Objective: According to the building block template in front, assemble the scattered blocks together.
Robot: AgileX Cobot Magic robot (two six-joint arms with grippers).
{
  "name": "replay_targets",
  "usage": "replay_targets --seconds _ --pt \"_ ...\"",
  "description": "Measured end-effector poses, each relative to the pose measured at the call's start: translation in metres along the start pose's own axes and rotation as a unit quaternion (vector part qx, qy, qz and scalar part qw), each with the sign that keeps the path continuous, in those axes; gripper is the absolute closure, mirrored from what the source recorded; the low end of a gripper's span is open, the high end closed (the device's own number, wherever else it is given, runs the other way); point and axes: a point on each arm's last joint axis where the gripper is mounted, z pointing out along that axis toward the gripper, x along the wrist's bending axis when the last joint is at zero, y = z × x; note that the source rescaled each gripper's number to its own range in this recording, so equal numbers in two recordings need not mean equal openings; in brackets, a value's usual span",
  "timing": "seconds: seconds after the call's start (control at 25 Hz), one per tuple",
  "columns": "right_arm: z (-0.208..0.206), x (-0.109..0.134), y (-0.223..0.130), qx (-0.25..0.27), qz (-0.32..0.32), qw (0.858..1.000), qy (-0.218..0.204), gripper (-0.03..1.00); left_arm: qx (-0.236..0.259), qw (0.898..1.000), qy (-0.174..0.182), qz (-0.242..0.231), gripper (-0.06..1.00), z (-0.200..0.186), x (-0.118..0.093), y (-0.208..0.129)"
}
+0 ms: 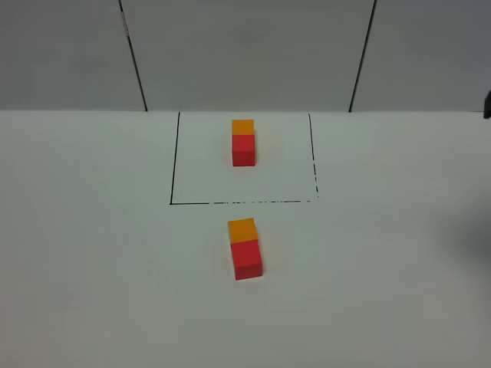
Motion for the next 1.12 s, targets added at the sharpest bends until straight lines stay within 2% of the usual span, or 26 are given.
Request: replay_targets --seconds 0.32,0.56,0.72,0.92,1.12 --pt "-0.04 -0.028 -0.099 -0.011 -0.013 0.999 0.047 0.14 0.0 1.0 0.0 0.0 0.07 0.0 0.0 0.0" --pt "-0.047 -0.057 -0.172 -0.077 -0.023 0.993 0.088 0.14 0.0 1.0 0.0 0.0 0.07 0.0 0.0 0.0" --pt "-0.041 -0.076 -0.217 -0.123 -0.058 0.985 0.104 0.14 0.0 1.0 0.0 0.0 0.07 0.0 0.0 0.0" --pt "-0.042 -0.089 -0.259 -0.214 -0.131 0.956 0.154 0.14 0.0 1.0 0.0 0.0 0.07 0.0 0.0 0.0" --pt "-0.047 -0.093 -0.278 -0.284 -0.167 0.926 0.185 0.14 0.0 1.0 0.0 0.0 0.07 0.0 0.0 0.0"
